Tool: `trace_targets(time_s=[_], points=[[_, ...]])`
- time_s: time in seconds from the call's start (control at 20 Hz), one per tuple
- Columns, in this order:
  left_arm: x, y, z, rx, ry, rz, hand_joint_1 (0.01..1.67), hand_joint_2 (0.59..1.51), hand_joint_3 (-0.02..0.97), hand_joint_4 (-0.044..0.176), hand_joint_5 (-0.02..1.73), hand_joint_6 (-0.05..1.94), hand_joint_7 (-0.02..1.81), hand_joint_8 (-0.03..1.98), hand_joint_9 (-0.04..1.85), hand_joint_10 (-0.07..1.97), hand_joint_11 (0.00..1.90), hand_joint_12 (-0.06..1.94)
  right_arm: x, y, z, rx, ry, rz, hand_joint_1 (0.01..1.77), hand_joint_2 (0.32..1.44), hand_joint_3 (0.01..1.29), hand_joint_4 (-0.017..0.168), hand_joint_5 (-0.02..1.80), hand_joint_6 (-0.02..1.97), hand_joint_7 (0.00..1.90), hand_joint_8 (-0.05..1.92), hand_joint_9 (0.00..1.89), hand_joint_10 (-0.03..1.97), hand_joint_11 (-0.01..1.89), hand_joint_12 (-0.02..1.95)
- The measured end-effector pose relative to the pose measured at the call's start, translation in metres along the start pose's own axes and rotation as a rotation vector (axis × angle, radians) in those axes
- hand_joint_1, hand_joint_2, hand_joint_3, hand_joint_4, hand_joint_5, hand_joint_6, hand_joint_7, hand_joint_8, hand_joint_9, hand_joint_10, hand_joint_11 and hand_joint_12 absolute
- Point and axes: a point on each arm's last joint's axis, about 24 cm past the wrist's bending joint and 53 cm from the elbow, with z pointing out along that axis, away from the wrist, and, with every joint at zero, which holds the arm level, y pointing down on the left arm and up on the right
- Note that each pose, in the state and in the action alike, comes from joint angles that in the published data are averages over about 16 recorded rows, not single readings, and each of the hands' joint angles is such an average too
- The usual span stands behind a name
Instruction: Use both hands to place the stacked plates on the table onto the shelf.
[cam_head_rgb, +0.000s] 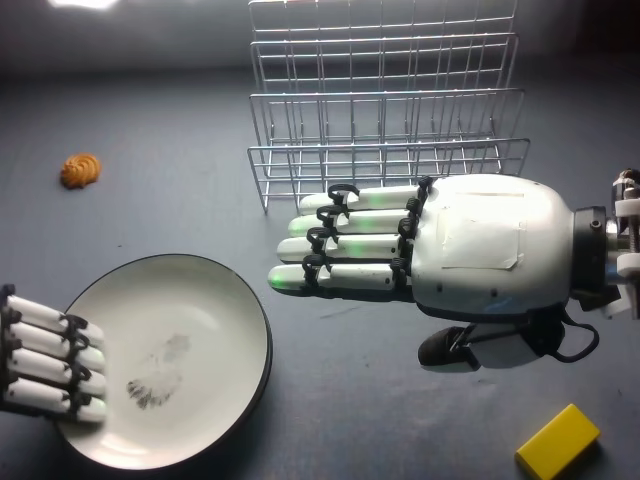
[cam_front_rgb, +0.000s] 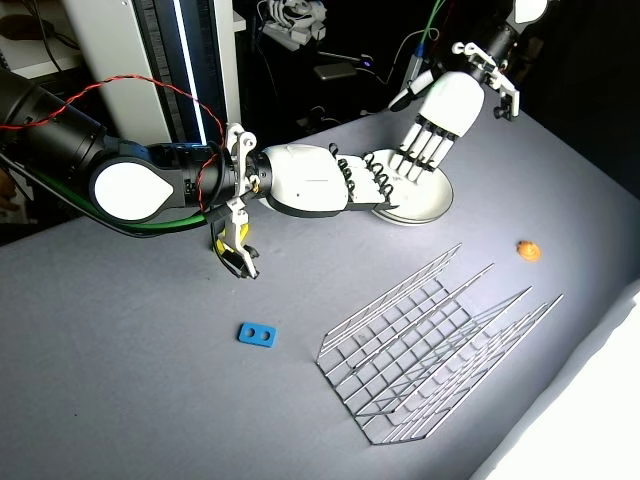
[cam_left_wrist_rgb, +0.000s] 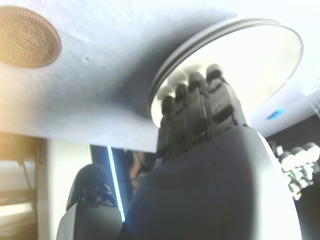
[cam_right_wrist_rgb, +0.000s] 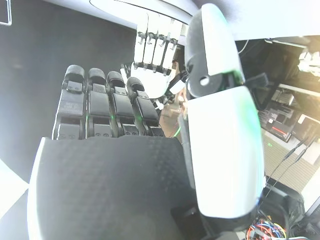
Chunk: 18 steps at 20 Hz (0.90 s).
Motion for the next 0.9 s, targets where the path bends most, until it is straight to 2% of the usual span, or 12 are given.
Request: trace_targets(time_s=[0.2, 0.4, 0.65, 0.9], points=[[-0.002, 0.002, 0.001, -0.012, -0.011, -0.017, 0.01, 1.126, 0.003, 0.0, 0.18, -0.02, 0.16, 0.0, 0.14, 0.0, 0.1, 0.0, -0.001, 0.001, 0.0, -0.005, -0.004, -0.011, 1.13, 1.02, 0.02, 0.002, 0.02, 0.01, 0.02, -0.01, 0.02, 0.01, 0.02, 0.0], [-0.006, -0.002, 0.009, -0.016, -0.032, -0.049, 0.01, 1.126, 0.004, -0.001, 0.17, -0.02, 0.15, -0.01, 0.14, 0.0, 0.1, 0.0, -0.002, 0.002, 0.0, -0.01, -0.008, -0.021, 1.12, 1.02, 0.02, 0.002, 0.02, 0.01, 0.02, -0.01, 0.02, 0.01, 0.02, 0.0], [-0.014, -0.013, 0.025, -0.013, -0.074, -0.113, 0.01, 1.127, 0.004, -0.005, 0.17, -0.02, 0.15, -0.01, 0.15, 0.0, 0.11, 0.0, -0.004, 0.004, 0.002, -0.015, -0.019, -0.043, 1.12, 1.02, 0.02, 0.003, 0.02, 0.01, 0.02, -0.01, 0.02, 0.01, 0.02, 0.0], [-0.024, -0.024, 0.038, -0.007, -0.119, -0.181, 0.01, 1.129, 0.004, -0.007, 0.18, -0.02, 0.15, -0.01, 0.15, 0.0, 0.1, 0.0, -0.008, 0.007, 0.013, -0.021, -0.047, -0.085, 1.11, 1.02, 0.02, 0.005, 0.02, 0.01, 0.02, -0.01, 0.02, 0.01, 0.02, 0.0]])
